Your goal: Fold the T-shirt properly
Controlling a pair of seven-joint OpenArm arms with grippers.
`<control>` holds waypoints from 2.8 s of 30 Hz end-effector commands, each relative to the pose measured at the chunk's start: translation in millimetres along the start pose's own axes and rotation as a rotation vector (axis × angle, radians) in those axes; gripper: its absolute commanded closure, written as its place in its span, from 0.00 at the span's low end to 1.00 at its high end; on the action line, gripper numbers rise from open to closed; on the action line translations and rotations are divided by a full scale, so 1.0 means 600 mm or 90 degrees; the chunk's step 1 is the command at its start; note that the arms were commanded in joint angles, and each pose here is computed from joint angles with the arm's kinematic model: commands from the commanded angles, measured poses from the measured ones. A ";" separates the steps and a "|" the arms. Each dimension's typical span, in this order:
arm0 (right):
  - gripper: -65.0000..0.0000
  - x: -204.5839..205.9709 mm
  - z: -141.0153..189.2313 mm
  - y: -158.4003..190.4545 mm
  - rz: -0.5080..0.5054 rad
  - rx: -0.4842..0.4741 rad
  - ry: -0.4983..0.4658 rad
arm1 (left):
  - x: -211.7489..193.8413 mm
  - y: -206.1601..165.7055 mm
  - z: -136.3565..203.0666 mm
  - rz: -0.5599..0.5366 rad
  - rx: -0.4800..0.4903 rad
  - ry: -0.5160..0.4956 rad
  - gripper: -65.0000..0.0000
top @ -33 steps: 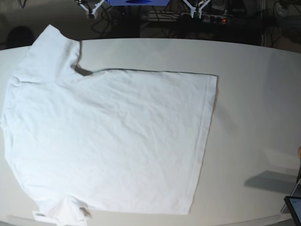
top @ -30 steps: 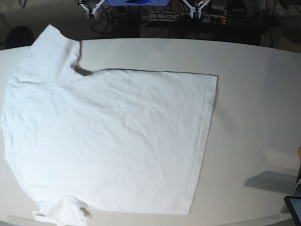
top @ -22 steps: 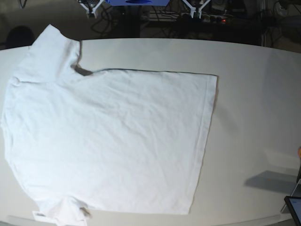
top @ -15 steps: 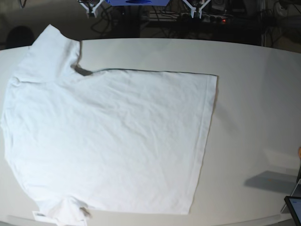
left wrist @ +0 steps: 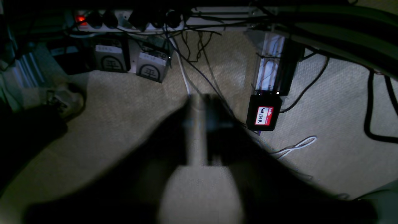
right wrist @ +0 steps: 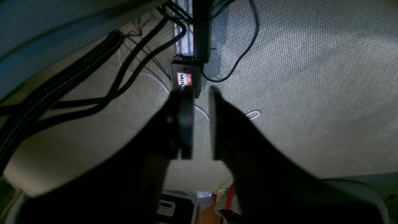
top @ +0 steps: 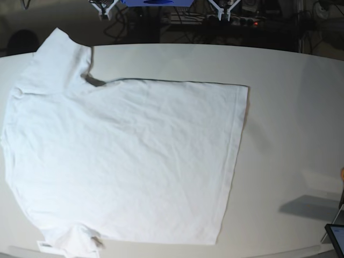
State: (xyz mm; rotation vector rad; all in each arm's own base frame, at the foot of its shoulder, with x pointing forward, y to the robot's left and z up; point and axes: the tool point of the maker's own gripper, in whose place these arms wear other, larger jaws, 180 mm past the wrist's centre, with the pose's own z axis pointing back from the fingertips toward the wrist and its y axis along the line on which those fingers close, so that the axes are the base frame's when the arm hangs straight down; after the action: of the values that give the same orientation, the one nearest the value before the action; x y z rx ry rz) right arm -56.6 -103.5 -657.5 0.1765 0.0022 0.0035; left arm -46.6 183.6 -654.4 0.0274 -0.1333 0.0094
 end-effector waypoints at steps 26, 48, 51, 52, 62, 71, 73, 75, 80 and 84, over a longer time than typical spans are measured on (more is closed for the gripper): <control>1.00 -0.037 0.093 -0.048 0.007 -0.047 -0.128 | 0.005 0.052 0.086 -0.052 0.029 -0.220 1.00; 0.98 0.024 0.462 -0.242 -0.243 -0.078 -0.366 | 0.221 0.049 0.342 -0.222 0.012 -0.558 1.00; 0.98 0.042 0.500 -0.262 -0.220 -0.116 -0.371 | 0.252 0.038 0.381 -0.243 0.004 -0.604 1.00; 0.98 0.048 0.518 -0.273 -0.217 -0.134 -0.382 | 0.264 0.032 0.395 -0.247 0.001 -0.622 1.00; 0.97 0.136 0.583 -0.299 -0.172 -0.190 -0.437 | 0.355 -0.009 0.497 -0.265 -0.012 -0.760 1.00; 0.77 0.163 0.569 -0.289 -0.183 -0.166 -0.426 | 0.385 -0.003 0.484 -0.263 0.008 -0.745 1.00; 0.67 0.166 0.557 -0.280 -0.197 -0.153 -0.421 | 0.393 0.002 0.476 -0.258 0.015 -0.736 1.00; 0.65 0.169 0.553 -0.277 -0.198 -0.148 -0.418 | 0.403 0.010 0.475 -0.228 0.013 -0.736 1.00; 0.65 0.184 0.548 -0.267 -0.201 -0.115 -0.411 | 0.426 0.071 0.488 -0.091 0.024 -0.754 1.00; 0.65 0.206 0.562 -0.251 -0.195 -0.060 -0.451 | 0.443 0.105 0.501 -0.058 0.050 -0.773 1.00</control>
State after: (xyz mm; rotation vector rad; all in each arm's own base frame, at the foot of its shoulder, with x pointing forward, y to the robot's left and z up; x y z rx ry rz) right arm 68.1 -302.0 -360.5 0.1021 -0.6629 -0.3866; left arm 175.3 240.8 -328.8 0.1190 -1.3114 -0.0847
